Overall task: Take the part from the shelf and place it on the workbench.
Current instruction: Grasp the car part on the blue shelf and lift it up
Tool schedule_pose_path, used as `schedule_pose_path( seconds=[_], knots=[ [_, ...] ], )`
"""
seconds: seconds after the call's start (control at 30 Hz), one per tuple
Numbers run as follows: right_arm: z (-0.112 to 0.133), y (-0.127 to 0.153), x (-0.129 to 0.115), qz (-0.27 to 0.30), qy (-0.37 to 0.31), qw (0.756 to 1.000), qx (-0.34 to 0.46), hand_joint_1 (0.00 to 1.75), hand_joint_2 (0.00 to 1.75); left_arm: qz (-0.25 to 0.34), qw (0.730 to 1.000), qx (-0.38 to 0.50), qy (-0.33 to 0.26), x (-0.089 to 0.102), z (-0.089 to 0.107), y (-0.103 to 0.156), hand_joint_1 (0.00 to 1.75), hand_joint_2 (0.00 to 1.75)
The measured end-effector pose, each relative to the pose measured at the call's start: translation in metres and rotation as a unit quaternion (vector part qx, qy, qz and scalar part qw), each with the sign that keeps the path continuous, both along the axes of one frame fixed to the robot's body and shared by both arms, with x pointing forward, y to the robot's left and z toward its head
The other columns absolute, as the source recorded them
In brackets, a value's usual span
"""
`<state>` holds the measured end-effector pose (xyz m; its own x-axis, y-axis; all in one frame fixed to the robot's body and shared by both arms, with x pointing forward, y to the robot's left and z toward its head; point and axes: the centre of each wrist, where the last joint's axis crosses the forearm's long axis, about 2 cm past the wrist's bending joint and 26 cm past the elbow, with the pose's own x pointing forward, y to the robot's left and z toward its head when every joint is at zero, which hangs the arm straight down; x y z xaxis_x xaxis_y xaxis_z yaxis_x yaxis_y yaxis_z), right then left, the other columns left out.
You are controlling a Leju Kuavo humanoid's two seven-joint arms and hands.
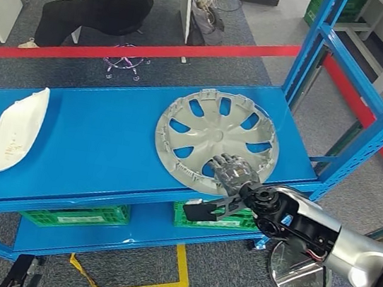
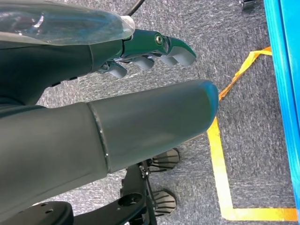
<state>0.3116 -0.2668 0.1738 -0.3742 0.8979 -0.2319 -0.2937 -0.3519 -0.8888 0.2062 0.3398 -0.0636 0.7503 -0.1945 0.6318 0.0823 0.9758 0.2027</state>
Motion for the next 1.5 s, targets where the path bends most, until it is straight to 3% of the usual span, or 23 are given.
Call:
schedule_pose_path(
  seconds=[0.4,1.43,1.47,1.5],
  knots=[
    [-0.01,-0.008,0.004,0.009,-0.029,0.999,-0.021,0.0,1.75,-0.001,1.0,0.0,0.0,0.001,0.001,0.0,0.0,0.0],
    [-0.031,-0.029,0.014,-0.011,-0.028,0.998,-0.052,0.0,1.75,-0.001,1.0,-0.001,0.001,0.004,0.002,-0.001,0.0,0.0],
    [-0.031,-0.029,0.014,-0.011,-0.028,0.998,-0.052,0.01,1.75,-0.002,1.0,-0.001,0.001,0.005,0.002,-0.001,0.0,0.0],
    [-0.031,-0.029,0.014,-0.012,-0.028,0.998,-0.052,0.17,1.75,-0.002,1.0,-0.001,0.0,0.005,0.002,-0.001,0.0,0.0]
  ],
)
